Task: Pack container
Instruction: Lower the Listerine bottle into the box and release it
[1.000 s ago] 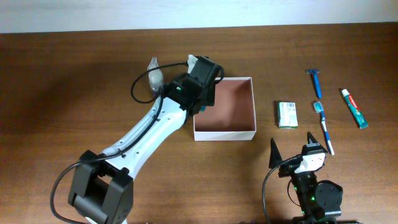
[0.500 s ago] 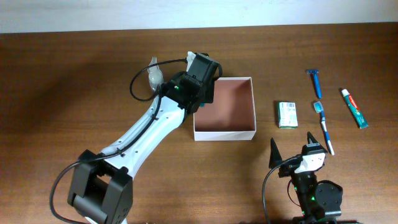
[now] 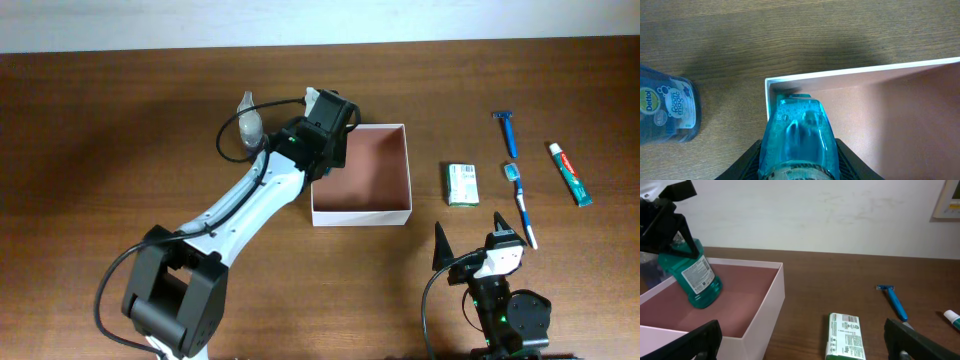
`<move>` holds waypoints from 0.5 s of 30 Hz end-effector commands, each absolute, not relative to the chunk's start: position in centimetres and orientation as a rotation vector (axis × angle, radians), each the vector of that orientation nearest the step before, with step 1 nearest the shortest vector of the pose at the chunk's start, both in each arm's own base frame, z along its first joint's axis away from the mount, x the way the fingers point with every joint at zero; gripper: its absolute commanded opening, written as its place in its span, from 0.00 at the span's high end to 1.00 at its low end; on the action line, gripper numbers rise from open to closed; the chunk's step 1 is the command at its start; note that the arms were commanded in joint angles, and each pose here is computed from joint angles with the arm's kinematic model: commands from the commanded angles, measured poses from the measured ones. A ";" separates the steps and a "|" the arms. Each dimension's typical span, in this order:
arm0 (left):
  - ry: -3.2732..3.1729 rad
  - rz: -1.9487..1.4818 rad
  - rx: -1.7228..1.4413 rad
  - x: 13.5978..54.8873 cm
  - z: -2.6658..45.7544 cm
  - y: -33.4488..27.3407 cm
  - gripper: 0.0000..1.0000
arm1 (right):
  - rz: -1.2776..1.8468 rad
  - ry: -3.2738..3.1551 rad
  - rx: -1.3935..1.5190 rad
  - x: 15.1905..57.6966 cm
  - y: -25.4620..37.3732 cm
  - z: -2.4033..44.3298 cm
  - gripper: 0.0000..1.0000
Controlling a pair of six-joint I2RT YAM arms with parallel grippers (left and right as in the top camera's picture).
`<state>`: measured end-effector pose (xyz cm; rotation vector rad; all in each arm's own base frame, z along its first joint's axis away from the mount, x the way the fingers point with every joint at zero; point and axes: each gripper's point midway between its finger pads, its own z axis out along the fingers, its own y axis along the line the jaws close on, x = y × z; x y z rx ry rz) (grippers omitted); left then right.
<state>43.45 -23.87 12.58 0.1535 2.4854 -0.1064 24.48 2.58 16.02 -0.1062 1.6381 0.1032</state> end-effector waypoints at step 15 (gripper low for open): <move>2.455 -0.092 0.155 44.7 13.0 -24.1 0.69 | 0.097 1.636 -0.108 24.5 2.6 15.8 0.01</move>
